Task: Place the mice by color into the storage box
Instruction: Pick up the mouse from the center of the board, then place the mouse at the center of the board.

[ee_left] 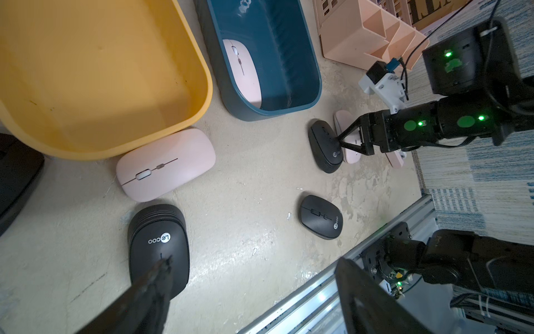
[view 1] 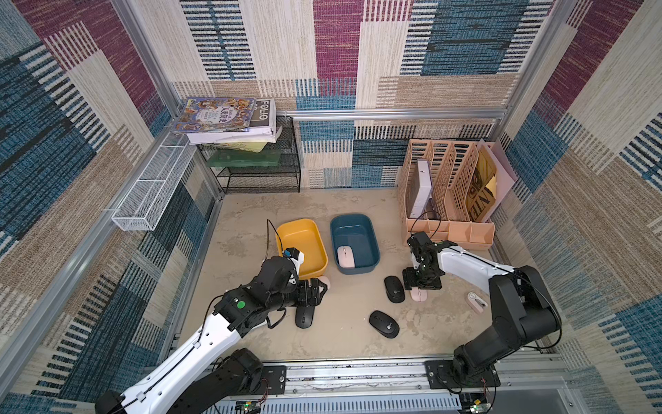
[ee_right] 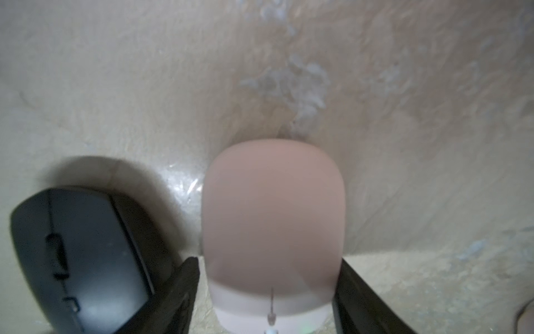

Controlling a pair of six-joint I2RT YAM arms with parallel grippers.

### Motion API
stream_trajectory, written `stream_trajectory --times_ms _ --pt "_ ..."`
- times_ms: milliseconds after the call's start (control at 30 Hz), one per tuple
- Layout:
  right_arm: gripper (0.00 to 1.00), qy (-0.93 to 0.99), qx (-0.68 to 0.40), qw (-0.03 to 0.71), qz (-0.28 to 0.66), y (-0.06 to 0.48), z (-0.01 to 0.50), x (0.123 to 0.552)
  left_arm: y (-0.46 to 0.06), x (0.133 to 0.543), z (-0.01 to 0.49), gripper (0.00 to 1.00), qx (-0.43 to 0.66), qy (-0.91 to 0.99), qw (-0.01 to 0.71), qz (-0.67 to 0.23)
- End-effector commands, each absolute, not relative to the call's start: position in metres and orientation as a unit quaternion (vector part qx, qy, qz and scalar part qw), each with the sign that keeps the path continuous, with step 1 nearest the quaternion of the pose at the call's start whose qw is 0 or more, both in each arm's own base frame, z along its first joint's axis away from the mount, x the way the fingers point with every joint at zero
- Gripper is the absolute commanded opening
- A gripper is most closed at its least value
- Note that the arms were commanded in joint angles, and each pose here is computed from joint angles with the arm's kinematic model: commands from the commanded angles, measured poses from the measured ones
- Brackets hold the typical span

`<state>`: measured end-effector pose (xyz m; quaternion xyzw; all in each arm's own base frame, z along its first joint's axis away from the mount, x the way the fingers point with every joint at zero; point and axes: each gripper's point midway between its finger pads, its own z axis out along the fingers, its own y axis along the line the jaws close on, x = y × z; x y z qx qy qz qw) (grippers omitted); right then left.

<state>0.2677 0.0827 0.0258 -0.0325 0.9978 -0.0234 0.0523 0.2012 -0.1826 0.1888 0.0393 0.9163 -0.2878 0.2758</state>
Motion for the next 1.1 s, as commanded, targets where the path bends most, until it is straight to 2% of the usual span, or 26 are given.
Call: stream_trajectory --times_ms 0,133,200,333,433,500,700,833,1067 --pt "0.65 0.996 -0.051 0.051 -0.053 0.076 0.028 0.271 -0.182 0.203 0.191 0.92 0.04 0.914 0.283 -0.287" --pt "0.48 0.994 -0.071 0.055 -0.067 0.078 0.037 0.277 -0.181 0.202 0.19 0.92 0.043 0.915 0.282 -0.284" --pt "0.45 0.993 -0.074 0.058 -0.078 0.076 0.046 0.279 -0.18 0.201 0.191 0.92 0.044 0.915 0.285 -0.283" --pt "0.44 0.986 -0.091 0.106 -0.091 0.083 0.091 0.289 -0.174 0.201 0.197 0.92 0.045 0.913 0.298 -0.276" --pt "0.43 0.972 -0.166 0.152 -0.072 0.122 0.127 0.292 -0.168 0.201 0.204 0.95 0.044 0.909 0.315 -0.268" --pt "0.43 0.966 -0.198 0.156 -0.059 0.144 0.137 0.288 -0.165 0.202 0.209 0.96 0.043 0.907 0.324 -0.265" --pt "0.4 0.964 -0.221 0.15 -0.007 0.172 0.132 0.281 -0.164 0.201 0.213 0.96 0.039 0.907 0.324 -0.264" --pt "0.4 0.937 -0.315 0.146 0.025 0.216 0.129 0.259 -0.159 0.2 0.213 0.96 0.038 0.909 0.328 -0.255" --pt "0.42 0.885 -0.46 0.067 0.026 0.271 0.078 0.204 -0.145 0.2 0.223 0.97 0.037 0.908 0.349 -0.228"
